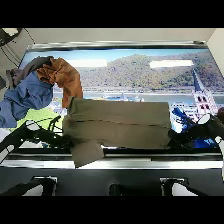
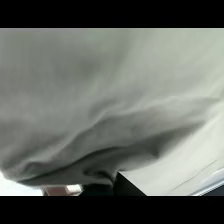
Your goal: Fold the shirts.
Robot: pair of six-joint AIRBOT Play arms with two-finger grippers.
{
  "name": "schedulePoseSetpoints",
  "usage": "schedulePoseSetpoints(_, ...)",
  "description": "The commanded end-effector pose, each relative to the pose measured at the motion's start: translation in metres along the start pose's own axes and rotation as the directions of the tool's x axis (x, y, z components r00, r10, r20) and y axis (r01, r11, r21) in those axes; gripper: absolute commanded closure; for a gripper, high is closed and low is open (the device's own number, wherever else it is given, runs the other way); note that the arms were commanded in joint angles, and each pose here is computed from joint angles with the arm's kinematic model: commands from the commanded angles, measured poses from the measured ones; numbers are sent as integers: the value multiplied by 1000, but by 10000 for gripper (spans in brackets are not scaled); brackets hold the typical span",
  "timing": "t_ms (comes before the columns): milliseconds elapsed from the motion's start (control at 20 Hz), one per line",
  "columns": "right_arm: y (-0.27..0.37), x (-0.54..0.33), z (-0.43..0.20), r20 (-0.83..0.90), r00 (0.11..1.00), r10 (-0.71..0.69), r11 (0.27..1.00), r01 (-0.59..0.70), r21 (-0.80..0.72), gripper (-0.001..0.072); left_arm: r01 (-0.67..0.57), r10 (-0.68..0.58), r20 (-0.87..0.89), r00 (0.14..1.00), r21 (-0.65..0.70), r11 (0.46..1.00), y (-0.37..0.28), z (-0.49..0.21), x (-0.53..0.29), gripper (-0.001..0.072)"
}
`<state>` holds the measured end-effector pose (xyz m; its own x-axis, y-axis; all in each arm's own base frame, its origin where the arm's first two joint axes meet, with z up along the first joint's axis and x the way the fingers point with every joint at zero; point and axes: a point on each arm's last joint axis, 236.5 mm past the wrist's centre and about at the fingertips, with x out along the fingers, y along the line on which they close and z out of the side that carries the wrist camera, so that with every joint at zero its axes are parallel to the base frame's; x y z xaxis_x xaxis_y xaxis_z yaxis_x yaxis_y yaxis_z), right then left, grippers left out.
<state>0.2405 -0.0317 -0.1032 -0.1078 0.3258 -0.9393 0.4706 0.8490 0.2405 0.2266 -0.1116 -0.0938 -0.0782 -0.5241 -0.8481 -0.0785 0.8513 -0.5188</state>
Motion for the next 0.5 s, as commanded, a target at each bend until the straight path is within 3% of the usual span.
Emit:
schedulePoseSetpoints(0,10,-30,23,112,994,10,993,3,-117,671,-17,4,149,989,88,996,-15,38,-42,681)
schedulePoseSetpoints(250,65,-112,106,450,891,62,978,37,-206,671,-44,-21,346,938,180,983,-58,120,-125,682)
schedulePoseSetpoints(350,96,-123,135,515,853,82,963,66,-262,671,-47,-22,350,936,187,981,-59,155,-130,681)
schedulePoseSetpoints(450,106,-119,160,521,851,67,973,61,-224,670,-31,-24,338,941,158,987,-56,188,-128,681)
